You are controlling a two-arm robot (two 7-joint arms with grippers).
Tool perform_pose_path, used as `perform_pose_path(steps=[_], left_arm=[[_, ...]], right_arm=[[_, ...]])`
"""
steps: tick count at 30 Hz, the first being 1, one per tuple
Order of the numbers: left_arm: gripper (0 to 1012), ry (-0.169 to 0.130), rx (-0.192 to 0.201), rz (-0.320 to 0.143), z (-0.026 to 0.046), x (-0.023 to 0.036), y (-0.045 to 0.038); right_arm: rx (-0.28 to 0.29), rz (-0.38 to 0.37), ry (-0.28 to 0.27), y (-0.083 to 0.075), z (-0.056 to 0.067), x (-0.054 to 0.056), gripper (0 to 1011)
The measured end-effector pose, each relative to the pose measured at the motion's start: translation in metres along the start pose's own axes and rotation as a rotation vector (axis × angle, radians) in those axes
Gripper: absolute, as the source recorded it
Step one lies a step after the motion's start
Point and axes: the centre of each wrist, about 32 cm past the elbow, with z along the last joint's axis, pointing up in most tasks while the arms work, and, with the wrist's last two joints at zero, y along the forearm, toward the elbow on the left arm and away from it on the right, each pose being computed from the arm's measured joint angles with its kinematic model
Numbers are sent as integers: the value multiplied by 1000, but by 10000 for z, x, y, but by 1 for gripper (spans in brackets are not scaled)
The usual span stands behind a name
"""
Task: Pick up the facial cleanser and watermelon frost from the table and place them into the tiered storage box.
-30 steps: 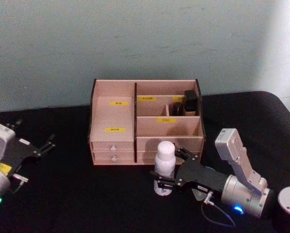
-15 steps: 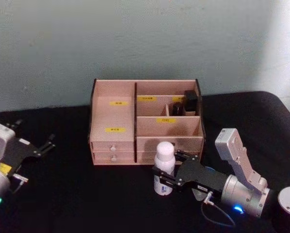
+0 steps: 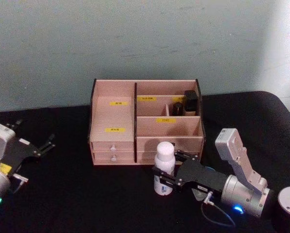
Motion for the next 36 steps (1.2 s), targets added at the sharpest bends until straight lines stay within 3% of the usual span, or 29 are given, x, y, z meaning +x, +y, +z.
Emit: perform_pose_path(steps=[12, 17, 28, 36], left_arm=[[1001, 0, 0, 0, 0, 0, 0], [1001, 0, 0, 0, 0, 0, 0], [1001, 0, 0, 0, 0, 0, 0], [1001, 0, 0, 0, 0, 0, 0]], right_arm=[[5, -1, 0, -6, 4, 3, 594], [22, 5, 7, -34, 67, 3, 595], [96, 10, 24, -105, 352, 68, 594], [188, -45, 1, 16, 640, 223, 594]])
